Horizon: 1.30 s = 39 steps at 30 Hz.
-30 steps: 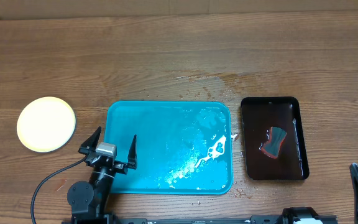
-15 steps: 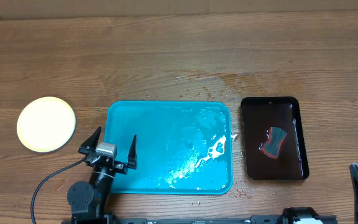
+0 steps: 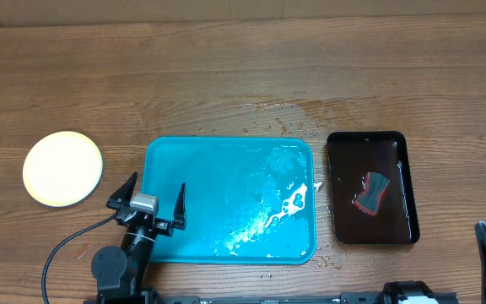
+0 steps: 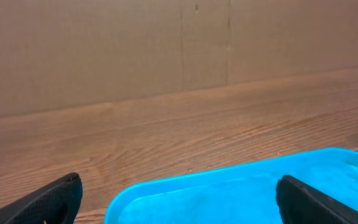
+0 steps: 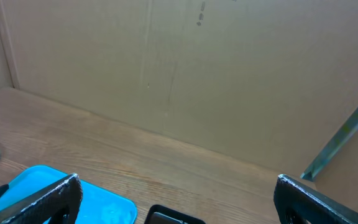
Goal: Clean dirty plates on tray and stack at the side
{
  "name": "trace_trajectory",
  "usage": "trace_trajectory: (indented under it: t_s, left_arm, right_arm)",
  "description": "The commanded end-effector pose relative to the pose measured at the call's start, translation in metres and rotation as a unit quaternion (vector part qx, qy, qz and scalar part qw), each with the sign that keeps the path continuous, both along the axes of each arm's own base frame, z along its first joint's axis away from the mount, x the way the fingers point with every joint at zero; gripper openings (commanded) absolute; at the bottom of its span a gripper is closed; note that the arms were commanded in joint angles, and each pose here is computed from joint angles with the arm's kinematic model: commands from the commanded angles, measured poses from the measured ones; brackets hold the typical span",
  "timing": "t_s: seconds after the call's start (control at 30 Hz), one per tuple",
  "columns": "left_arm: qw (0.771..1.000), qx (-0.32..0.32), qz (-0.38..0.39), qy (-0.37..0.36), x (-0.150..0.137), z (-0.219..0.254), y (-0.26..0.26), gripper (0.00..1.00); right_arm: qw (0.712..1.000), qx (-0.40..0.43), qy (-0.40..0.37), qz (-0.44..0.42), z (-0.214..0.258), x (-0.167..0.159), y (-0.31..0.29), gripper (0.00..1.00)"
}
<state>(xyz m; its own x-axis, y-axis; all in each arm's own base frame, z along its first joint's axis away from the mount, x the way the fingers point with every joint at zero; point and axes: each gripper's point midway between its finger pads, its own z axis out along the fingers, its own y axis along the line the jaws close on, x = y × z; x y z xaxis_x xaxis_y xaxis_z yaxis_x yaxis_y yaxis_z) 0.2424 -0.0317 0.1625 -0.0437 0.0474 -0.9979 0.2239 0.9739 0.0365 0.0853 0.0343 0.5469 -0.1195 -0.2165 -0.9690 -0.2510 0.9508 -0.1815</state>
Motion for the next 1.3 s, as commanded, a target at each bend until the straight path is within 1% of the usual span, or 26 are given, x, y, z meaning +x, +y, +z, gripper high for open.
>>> trace_trajectory:
  t_s: [0.0, 0.27, 0.37, 0.5, 0.67, 0.9, 1.03, 1.27]
  left_arm:
    - [1.000, -0.008, 0.007, -0.002, 0.000, 0.001, 0.002, 1.00]
    - [1.000, -0.008, 0.007, -0.002, 0.000, 0.001, 0.002, 1.00]
    - [1.000, -0.008, 0.006, -0.002, 0.000, 0.001, 0.002, 1.00]
    - [1.000, -0.008, 0.007, -0.002, 0.000, 0.001, 0.002, 1.00]
    - [1.000, -0.008, 0.007, -0.002, 0.000, 0.001, 0.002, 1.00]
    - [1.000, -0.008, 0.007, -0.002, 0.000, 0.001, 0.002, 1.00]
    - [1.000, -0.008, 0.006, -0.002, 0.000, 0.001, 0.002, 1.00]
    - [1.000, -0.008, 0.006, -0.002, 0.000, 0.001, 0.002, 1.00]
  right_arm:
    - [1.000, -0.001, -0.011, 0.000, 0.002, -0.007, 0.000, 1.00]
    - [0.995, 0.001, -0.098, -0.001, 0.014, -0.053, -0.002, 1.00]
    - [0.992, 0.000, -0.125, -0.001, 0.004, -0.069, -0.003, 1.00]
    - [0.989, 0.002, -0.149, 0.000, -0.018, -0.073, -0.003, 1.00]
    - [0.984, 0.003, -0.176, 0.007, -0.047, -0.061, 0.000, 1.00]
    - [0.973, 0.005, -0.227, 0.031, -0.091, -0.027, 0.010, 1.00]
    - [0.965, 0.010, -0.257, 0.045, -0.114, -0.012, 0.015, 1.00]
    - [0.968, 0.021, -0.242, 0.069, -0.142, 0.026, 0.024, 1.00]
